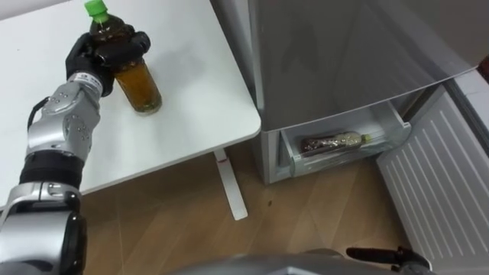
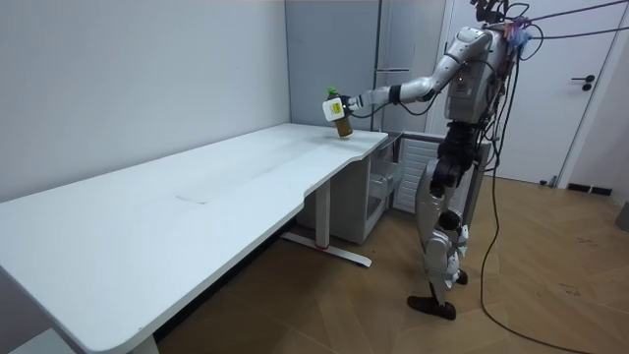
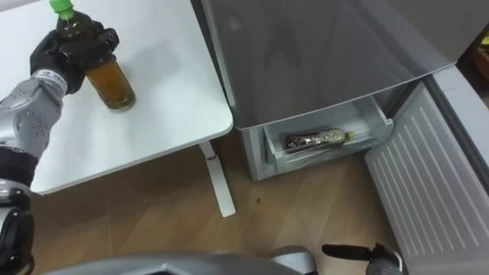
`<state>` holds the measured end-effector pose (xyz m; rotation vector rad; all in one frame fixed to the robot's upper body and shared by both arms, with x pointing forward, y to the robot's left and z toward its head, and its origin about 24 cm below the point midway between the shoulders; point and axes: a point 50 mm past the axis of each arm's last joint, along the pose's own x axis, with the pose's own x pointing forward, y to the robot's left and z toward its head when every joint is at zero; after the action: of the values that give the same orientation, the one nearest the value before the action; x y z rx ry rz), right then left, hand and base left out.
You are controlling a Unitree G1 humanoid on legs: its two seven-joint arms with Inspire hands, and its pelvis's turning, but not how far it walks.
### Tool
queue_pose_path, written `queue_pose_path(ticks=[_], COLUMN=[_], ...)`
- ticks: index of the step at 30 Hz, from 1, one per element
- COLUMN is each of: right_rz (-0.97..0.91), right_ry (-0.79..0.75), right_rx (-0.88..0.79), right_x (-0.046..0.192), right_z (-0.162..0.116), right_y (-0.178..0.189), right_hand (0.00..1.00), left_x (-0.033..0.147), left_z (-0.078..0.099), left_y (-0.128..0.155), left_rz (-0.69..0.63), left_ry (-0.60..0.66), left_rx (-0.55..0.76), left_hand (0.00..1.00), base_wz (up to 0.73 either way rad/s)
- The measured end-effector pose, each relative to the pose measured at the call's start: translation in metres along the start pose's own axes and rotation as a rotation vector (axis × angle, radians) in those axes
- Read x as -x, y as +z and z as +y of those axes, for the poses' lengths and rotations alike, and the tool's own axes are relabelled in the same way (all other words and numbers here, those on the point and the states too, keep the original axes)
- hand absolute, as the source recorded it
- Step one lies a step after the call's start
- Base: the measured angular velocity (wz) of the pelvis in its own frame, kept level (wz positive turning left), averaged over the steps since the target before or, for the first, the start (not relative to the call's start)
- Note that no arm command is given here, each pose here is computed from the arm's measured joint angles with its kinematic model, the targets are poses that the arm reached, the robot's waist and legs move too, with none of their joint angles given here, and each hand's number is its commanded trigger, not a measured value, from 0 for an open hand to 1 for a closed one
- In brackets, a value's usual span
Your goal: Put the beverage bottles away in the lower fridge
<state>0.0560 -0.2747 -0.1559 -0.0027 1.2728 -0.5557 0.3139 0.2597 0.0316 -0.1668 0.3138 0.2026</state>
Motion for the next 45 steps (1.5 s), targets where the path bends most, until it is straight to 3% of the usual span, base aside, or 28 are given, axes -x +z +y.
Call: queue_pose_path(ticks=[3, 11, 16, 22, 34, 38, 45], right_rz=[-0.002, -0.006, -0.011, -0.045, -0.101, -0.136, -0.258], right_ry=[0.010, 0.061, 0.092, 0.151, 0.243, 0.296, 0.393], right_rx=[0.016, 0.039, 0.044, 0.092, 0.207, 0.282, 0.379], right_x=[0.000, 0.001, 0.002, 0.003, 0.007, 0.011, 0.023], right_z=[0.003, 0.010, 0.015, 0.024, 0.049, 0.062, 0.085], right_y=[-0.001, -0.005, -0.006, 0.003, 0.017, 0.023, 0.047], right_hand=[0.00, 0.00, 0.00, 0.00, 0.00, 0.00, 0.00], left_x=[0.002, 0.029, 0.065, 0.074, 0.094, 0.101, 0.106], left_z=[-0.007, -0.031, -0.041, -0.049, -0.065, -0.078, -0.086], left_y=[0.011, 0.029, 0.039, 0.047, 0.011, -0.007, -0.035], left_rz=[-0.053, -0.235, -0.355, -0.407, -0.272, -0.197, -0.075], left_ry=[-0.010, -0.110, -0.196, -0.262, -0.502, -0.572, -0.597], left_rx=[-0.001, 0.019, 0.014, 0.030, 0.464, 0.500, 0.543], left_hand=[1.00, 1.00, 1.00, 1.00, 1.00, 1.00, 1.00], base_wz=[0.07, 0.08, 0.19, 0.19, 0.07, 0.02, 0.06])
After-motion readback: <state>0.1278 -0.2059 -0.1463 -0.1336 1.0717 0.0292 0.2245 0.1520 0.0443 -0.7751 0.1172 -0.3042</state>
